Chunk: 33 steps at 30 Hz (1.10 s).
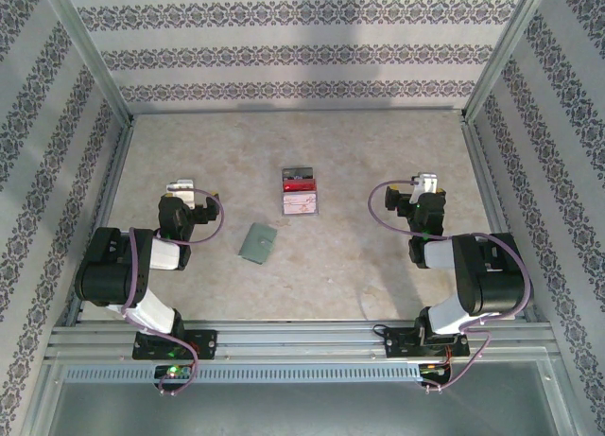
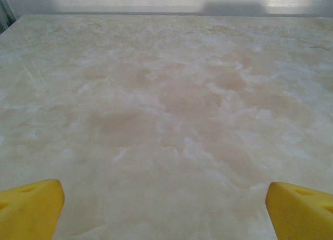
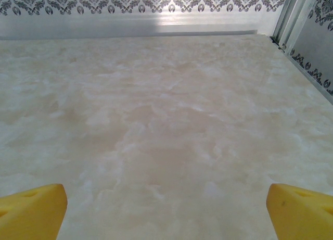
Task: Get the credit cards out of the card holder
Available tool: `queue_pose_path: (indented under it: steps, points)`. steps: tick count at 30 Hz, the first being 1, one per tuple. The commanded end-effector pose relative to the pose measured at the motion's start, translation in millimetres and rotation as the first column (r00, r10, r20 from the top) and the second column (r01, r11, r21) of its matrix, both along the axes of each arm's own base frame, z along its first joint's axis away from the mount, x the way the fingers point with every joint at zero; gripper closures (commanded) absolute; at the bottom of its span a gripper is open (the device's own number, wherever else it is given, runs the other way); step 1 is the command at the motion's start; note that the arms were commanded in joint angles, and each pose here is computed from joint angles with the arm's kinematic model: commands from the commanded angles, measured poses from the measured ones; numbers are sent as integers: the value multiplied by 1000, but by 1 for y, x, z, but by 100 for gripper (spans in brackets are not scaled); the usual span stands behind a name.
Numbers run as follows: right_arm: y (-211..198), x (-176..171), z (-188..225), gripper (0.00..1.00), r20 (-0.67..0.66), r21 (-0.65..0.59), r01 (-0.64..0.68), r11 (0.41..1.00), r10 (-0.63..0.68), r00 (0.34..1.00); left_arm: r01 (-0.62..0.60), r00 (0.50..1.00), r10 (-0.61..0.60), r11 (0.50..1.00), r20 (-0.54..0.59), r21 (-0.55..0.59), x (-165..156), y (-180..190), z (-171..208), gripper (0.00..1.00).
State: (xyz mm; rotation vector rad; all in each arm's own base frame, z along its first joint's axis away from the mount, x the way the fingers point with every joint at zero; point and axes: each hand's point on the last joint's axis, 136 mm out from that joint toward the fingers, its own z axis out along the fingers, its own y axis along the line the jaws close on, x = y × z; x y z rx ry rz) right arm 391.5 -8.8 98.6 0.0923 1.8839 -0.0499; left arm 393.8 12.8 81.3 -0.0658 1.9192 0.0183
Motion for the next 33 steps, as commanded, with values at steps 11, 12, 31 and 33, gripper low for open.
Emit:
queue_pose_path:
  steps: [11, 12, 31, 33]
  points:
    - [-7, 4, 16, 2, 39, 37, 16, 999, -18, 999, -3, 1000, 3, 1000, 21, -1, 5, 3, 8, 1]
    - [-8, 3, 19, 2, 36, 39, 19, 999, -20, 999, -4, 1000, 4, 1000, 22, 0, 5, 3, 8, 1]
    - [63, -101, 96, 2, -226, 601, -62, 797, 243, 943, -132, 929, -85, 833, -360, -537, -76, -44, 69, 0]
    - [73, -110, 91, 2, -254, 655, -53, 753, 286, 924, -113, 893, -170, 811, -417, -574, -88, -58, 65, 3]
